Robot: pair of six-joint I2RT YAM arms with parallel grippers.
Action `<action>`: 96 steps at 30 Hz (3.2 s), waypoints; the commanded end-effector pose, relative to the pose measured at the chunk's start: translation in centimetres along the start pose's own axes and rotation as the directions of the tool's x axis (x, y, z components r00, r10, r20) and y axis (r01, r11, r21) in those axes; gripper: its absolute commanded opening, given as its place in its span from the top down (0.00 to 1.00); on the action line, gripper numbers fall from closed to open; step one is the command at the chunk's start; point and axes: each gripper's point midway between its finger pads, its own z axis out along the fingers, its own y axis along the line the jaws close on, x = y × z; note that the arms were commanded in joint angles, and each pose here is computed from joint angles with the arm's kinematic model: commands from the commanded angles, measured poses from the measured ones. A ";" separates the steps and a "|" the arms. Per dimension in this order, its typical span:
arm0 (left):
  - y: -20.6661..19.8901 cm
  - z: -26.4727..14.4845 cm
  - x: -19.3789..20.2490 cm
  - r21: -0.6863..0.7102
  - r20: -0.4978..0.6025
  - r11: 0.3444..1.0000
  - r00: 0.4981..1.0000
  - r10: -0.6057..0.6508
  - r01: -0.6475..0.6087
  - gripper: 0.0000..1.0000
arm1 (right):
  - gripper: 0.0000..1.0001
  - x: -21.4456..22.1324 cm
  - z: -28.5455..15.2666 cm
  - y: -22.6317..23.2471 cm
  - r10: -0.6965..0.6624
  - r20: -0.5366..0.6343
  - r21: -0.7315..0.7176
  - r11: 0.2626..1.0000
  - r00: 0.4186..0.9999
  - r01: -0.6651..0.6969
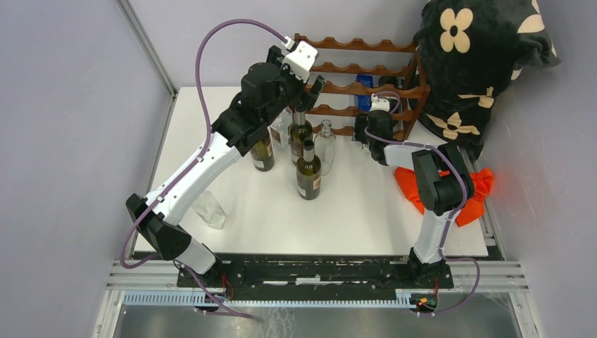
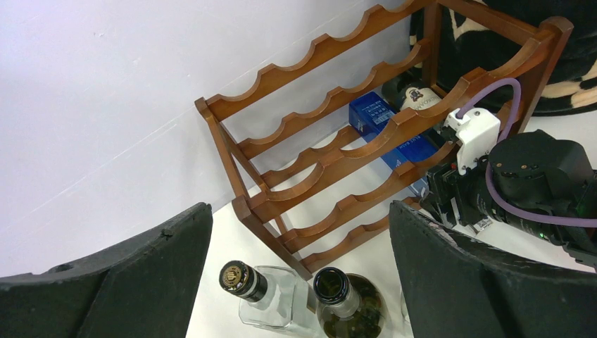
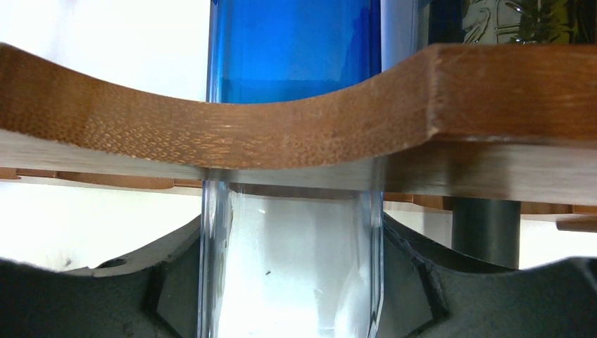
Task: Put the wine bottle on the wine rack
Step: Place the wine bottle in the wine rack.
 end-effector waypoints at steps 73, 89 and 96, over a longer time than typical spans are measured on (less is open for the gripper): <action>-0.8 -2.6 -2.5 0.071 0.089 0.987 0.985 -0.148 0.142 0.01 | 0.65 -16.5 -1.7 1.7 0.223 0.376 -0.214 0.965 0.899 -0.149; -1.0 -2.7 -2.3 0.084 0.087 0.986 0.985 -0.151 0.144 0.01 | 0.57 -17.1 -0.6 0.3 0.018 0.395 -0.054 0.999 0.918 0.004; -1.1 -2.7 -2.2 0.087 0.082 0.986 0.985 -0.149 0.142 0.01 | 0.53 -15.8 0.2 0.4 -0.042 0.350 -0.045 0.997 0.936 0.061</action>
